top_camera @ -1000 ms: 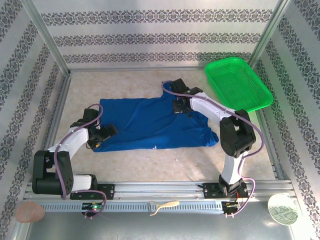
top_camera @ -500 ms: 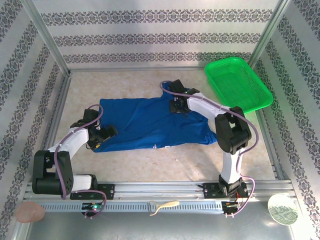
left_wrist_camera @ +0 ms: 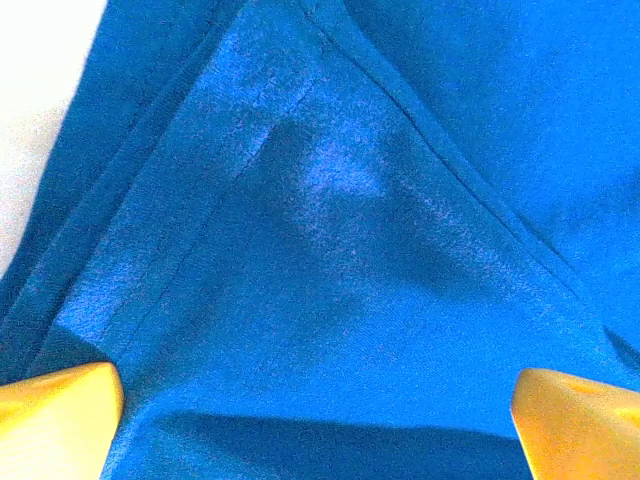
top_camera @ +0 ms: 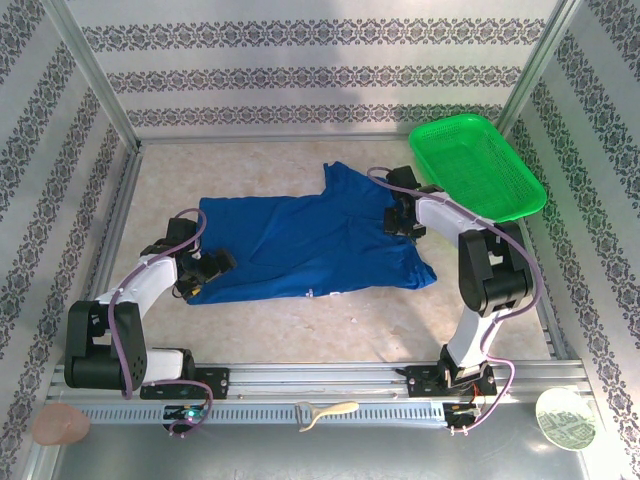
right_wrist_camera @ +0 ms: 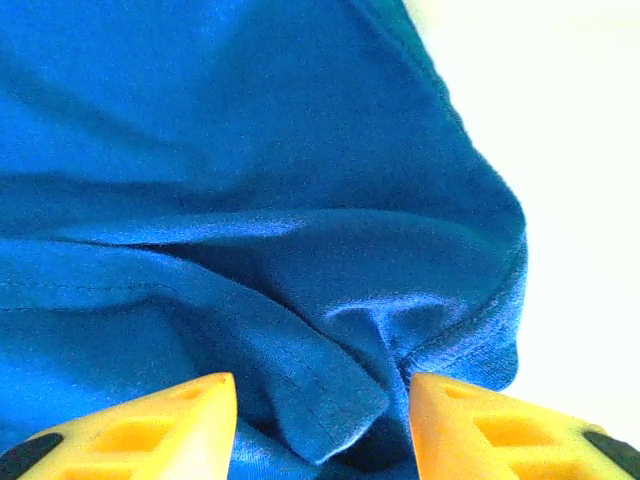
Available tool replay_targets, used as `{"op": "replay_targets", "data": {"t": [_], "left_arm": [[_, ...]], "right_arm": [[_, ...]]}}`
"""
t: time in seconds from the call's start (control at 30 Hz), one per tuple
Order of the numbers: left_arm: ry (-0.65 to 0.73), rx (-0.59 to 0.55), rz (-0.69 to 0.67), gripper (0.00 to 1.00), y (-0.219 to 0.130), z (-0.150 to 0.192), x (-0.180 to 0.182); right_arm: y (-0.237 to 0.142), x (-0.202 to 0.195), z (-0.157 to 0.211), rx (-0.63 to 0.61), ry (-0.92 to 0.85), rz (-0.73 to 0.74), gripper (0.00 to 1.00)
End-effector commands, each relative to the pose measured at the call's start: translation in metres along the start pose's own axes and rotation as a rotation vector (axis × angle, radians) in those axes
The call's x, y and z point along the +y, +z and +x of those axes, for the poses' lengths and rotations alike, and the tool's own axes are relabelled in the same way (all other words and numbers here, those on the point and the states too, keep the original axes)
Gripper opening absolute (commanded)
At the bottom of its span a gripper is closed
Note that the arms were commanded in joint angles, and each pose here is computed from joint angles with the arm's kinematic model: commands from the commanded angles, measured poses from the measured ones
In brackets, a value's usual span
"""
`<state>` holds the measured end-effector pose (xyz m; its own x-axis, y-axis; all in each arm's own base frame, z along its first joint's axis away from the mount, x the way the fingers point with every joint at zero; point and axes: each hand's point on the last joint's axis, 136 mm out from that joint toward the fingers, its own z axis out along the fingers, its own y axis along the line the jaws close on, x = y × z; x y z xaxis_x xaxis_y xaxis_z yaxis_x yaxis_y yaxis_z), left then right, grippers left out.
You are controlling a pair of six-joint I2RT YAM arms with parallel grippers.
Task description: Fold the inside-out t-shirt
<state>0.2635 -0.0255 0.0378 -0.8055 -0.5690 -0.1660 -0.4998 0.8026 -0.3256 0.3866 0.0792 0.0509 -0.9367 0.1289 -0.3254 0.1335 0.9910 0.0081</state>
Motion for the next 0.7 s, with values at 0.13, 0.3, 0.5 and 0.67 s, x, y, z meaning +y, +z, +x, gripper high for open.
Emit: {"op": "replay_targets", "data": {"t": [0.13, 0.3, 0.5, 0.67], "left_arm": [[-0.004, -0.013, 0.014, 1.00, -0.002, -0.002, -0.005], [-0.005, -0.016, 0.013, 1.00, -0.001, -0.003, -0.005], [-0.002, -0.014, 0.009, 1.00, 0.000, -0.002, -0.004], [-0.003, -0.011, 0.009, 1.00, 0.002, -0.003, -0.004]], "right_arm": [[0.023, 0.002, 0.012, 0.070, -0.023, -0.008, 0.41], [0.027, 0.002, 0.016, 0.088, -0.013, -0.030, 0.16], [0.005, -0.007, -0.001, 0.017, 0.025, -0.049, 0.00], [-0.013, -0.019, -0.021, -0.046, 0.089, -0.053, 0.00]]}}
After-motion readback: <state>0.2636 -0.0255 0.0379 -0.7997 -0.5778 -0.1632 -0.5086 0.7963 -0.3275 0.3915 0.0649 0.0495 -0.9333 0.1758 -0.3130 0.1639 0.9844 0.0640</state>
